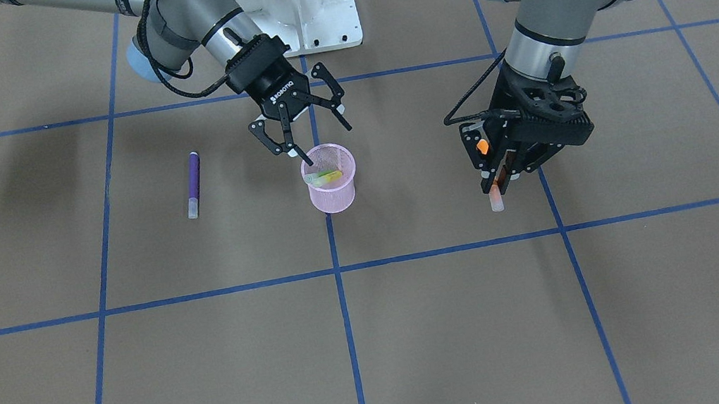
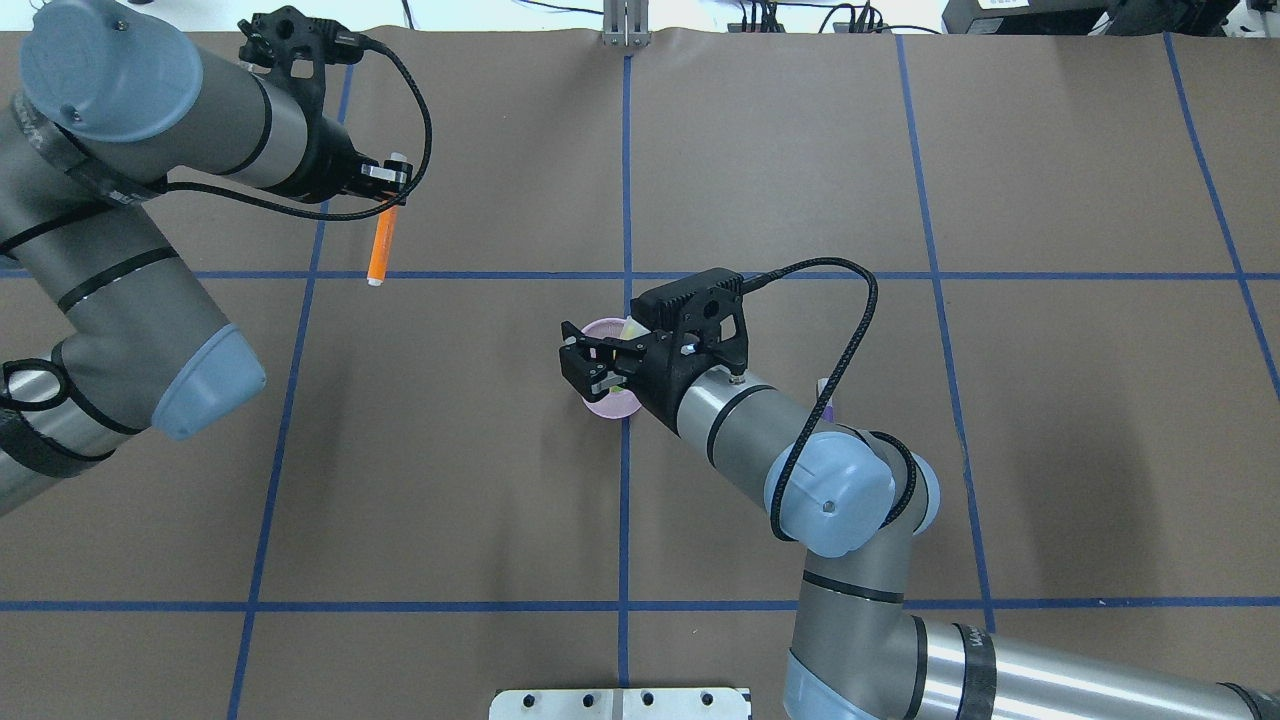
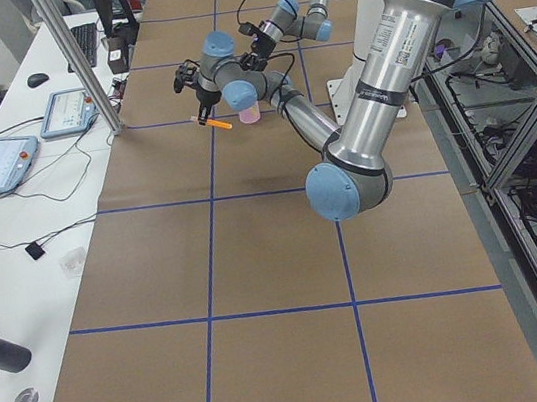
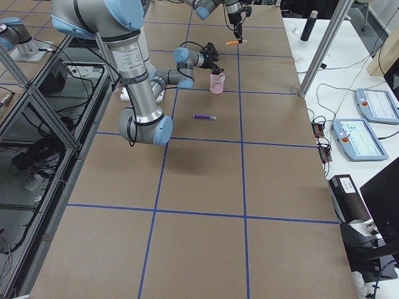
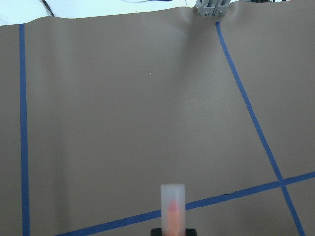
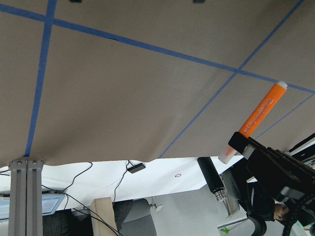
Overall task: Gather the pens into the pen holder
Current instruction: 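Carry the orange pen toward the cup while the right gripper moves over the purple pen, then lower the orange pen into the pink cup and open the left gripper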
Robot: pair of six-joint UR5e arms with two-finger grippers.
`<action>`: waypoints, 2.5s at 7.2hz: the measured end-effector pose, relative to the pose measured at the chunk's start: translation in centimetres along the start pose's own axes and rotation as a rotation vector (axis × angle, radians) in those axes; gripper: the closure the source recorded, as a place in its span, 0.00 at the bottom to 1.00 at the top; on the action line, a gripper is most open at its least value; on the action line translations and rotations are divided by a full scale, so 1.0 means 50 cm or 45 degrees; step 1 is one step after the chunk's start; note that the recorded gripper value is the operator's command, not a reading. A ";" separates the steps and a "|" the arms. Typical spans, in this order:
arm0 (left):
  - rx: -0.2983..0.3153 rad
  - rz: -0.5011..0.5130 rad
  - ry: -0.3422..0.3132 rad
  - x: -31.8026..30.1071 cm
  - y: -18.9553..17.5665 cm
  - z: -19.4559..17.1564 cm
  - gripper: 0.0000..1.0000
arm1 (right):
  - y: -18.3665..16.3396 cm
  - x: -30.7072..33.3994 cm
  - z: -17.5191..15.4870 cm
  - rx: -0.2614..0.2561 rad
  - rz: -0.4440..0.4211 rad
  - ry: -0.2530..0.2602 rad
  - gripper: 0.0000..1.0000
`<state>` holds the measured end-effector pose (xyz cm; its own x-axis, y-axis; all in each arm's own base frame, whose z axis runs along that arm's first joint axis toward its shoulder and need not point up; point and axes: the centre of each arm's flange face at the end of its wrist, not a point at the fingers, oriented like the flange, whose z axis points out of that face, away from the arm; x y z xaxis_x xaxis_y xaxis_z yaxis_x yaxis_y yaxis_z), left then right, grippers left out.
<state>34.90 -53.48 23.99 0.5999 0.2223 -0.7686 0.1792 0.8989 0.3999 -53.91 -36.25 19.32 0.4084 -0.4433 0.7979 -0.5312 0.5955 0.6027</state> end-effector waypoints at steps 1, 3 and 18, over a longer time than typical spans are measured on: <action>0.043 0.002 0.039 0.008 -0.006 -0.010 1.00 | -0.033 0.013 -0.002 -0.022 0.009 0.016 0.00; 0.238 0.019 0.171 0.024 -0.018 -0.036 1.00 | -0.137 0.057 -0.024 -0.271 0.085 0.166 0.00; 0.652 -0.105 0.756 0.194 0.191 0.185 1.00 | 0.031 0.384 0.043 -1.134 0.424 0.719 0.03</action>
<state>49.62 -46.24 24.97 0.0778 0.4570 -0.8861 0.6283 0.6676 0.3995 -48.50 -45.29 35.61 0.7450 0.0631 0.6641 -0.0455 0.9980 -0.0439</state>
